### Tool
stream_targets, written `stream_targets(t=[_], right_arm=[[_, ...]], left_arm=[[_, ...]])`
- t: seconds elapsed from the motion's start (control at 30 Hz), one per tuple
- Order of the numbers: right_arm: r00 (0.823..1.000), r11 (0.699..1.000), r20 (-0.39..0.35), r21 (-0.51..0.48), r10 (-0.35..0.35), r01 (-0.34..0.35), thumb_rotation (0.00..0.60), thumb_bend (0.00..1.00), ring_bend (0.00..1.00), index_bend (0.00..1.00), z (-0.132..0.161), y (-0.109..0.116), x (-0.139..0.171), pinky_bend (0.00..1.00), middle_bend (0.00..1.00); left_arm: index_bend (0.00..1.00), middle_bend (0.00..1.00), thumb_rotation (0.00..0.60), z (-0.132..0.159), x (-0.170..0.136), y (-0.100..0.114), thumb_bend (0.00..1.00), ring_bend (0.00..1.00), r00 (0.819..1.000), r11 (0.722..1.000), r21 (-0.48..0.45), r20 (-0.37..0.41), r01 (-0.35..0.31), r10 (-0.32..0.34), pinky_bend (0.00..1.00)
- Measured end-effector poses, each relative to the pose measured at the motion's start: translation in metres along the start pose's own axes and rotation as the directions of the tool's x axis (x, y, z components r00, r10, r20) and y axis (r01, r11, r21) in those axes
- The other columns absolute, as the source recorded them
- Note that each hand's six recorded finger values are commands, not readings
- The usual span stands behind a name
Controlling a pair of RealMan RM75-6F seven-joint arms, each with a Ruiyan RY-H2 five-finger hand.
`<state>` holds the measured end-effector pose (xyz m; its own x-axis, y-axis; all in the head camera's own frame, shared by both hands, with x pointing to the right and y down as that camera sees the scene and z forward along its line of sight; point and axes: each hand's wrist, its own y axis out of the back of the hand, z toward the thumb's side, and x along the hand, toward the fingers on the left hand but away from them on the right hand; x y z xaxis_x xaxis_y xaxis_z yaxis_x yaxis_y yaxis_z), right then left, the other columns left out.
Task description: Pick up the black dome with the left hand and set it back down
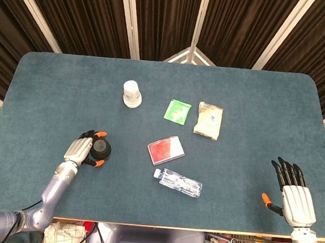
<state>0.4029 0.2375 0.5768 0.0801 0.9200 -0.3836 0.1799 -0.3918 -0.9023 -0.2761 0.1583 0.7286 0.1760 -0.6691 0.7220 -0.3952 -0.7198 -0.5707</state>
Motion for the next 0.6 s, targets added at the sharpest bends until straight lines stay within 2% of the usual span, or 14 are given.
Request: stream_targets(t=[0.3,0.47,0.6], right_arm=[[1.000,1.000,-0.002,-0.004,-0.002,0.002,0.600,0.29,0.07,0.07,0.000,0.001,0.002,0.01,0.02],[1.000,1.000,-0.001,-0.004,-0.003,0.003,0.600,0.29,0.07,0.07,0.000,0.002,0.002,0.01,0.02],[1.000,1.000,-0.001,-0.002,0.001,-0.001,0.600,0.29,0.07,0.07,0.002,0.000,0.000,0.01,0.02]], left_arm=[[0.15,0.07,0.600,0.003,-0.006,0.011,0.41,0.00,0.999,0.999,-0.022,0.025,-0.038,0.038,0.00],[0.15,0.07,0.600,0.001,-0.008,0.013,0.41,0.00,0.999,0.999,-0.024,0.021,-0.035,0.036,0.00],[0.15,0.11,0.600,0.002,-0.009,0.013,0.41,0.00,0.999,0.999,-0.032,0.024,-0.030,0.031,0.00]])
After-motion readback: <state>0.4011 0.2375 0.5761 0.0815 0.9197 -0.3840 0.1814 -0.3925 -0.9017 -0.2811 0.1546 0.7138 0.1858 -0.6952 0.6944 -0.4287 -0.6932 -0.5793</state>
